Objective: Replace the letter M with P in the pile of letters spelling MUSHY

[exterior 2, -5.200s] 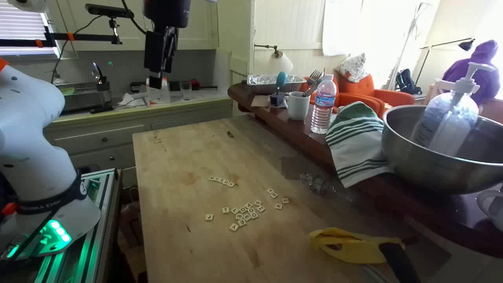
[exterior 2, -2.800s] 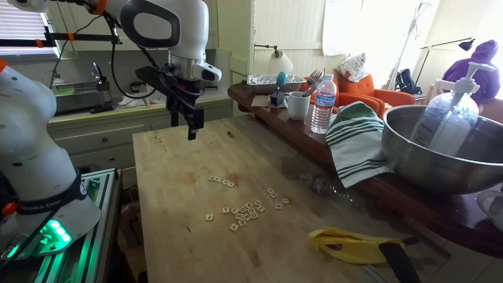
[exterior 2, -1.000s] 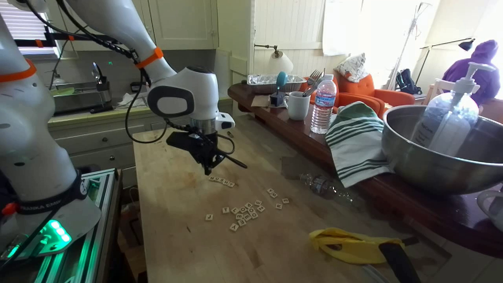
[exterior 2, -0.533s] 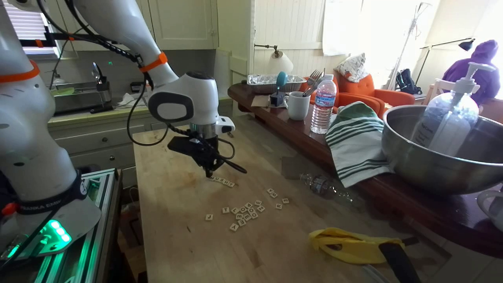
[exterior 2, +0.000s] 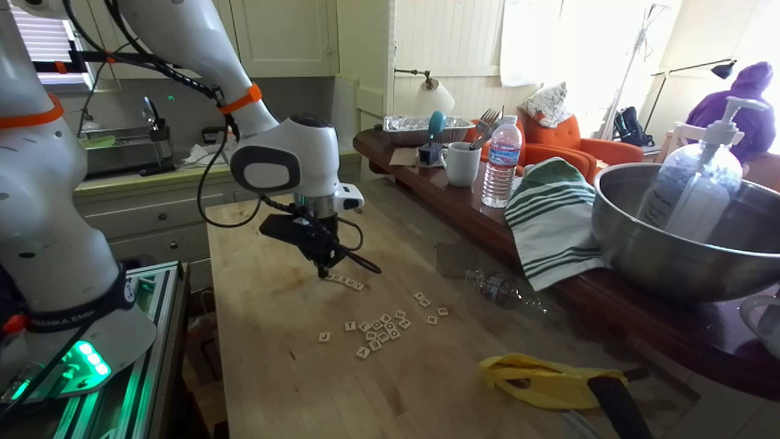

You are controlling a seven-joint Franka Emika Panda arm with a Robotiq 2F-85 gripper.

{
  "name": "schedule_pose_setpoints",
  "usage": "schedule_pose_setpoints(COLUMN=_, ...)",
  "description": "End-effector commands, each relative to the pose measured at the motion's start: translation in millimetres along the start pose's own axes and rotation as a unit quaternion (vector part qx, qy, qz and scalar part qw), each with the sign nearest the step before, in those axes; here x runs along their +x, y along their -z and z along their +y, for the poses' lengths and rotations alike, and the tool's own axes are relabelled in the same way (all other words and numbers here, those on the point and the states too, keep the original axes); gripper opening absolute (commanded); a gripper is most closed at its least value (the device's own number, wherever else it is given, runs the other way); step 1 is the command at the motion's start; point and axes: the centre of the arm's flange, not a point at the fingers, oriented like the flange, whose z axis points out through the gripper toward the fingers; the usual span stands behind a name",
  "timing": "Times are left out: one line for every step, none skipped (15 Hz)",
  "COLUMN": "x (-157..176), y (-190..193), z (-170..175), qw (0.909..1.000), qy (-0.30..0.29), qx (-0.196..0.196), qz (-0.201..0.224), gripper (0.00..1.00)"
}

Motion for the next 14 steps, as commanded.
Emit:
schedule_pose_setpoints(x=-5.3, y=-13.5, z=-0.4, qw=0.9997, qy=-0.003, qx=0.021, qz=-0.011, gripper=0.0)
schedule_pose_setpoints(x=-5.4, y=-14.4, z=-0.9, qw=0.9994, qy=-0.003, qx=0.029, qz=-0.017, gripper=0.0)
schedule_pose_setpoints(x=-6.7, y=-14.4, z=-0.2, qw=0.9992, qy=-0.006, qx=0.033, qz=-0.023, gripper=0.0)
schedule_pose_setpoints(x=-8.8, y=-13.9, z=1.2, qw=0.9986, qy=-0.011, qx=0.043, qz=-0.027, gripper=0.0)
schedule_pose_setpoints(x=-10.9, y=-12.6, z=2.8, qw=0.998, qy=-0.017, qx=0.052, qz=-0.032, gripper=0.0)
schedule_pose_setpoints(x=-12.9, y=-11.3, z=4.2, qw=0.9968, qy=-0.022, qx=0.067, qz=-0.037, gripper=0.0)
schedule_pose_setpoints(x=-15.2, y=-10.9, z=5.4, qw=0.9957, qy=-0.029, qx=0.077, qz=-0.043, gripper=0.0)
schedule_pose_setpoints(x=-17.8, y=-10.8, z=6.3, qw=0.9949, qy=-0.035, qx=0.08, qz=-0.049, gripper=0.0)
schedule_pose_setpoints(x=-20.6, y=-10.2, z=8.0, qw=0.9943, qy=-0.04, qx=0.083, qz=-0.053, gripper=0.0)
schedule_pose_setpoints(x=-23.7, y=-8.8, z=10.9, qw=0.9943, qy=-0.047, qx=0.079, qz=-0.053, gripper=0.0)
schedule_pose_setpoints(x=-26.8, y=-7.0, z=14.8, qw=0.9947, qy=-0.055, qx=0.071, qz=-0.052, gripper=0.0)
schedule_pose_setpoints(x=-29.7, y=-7.7, z=19.6, qw=0.9953, qy=-0.061, qx=0.056, qz=-0.05, gripper=0.0)
schedule_pose_setpoints(x=-33.4, y=-7.6, z=25.3, qw=0.9956, qy=-0.07, qx=0.037, qz=-0.05, gripper=0.0)
schedule_pose_setpoints(x=-37.3, y=-6.3, z=31.1, qw=0.9956, qy=-0.078, qx=0.023, qz=-0.047, gripper=0.0)
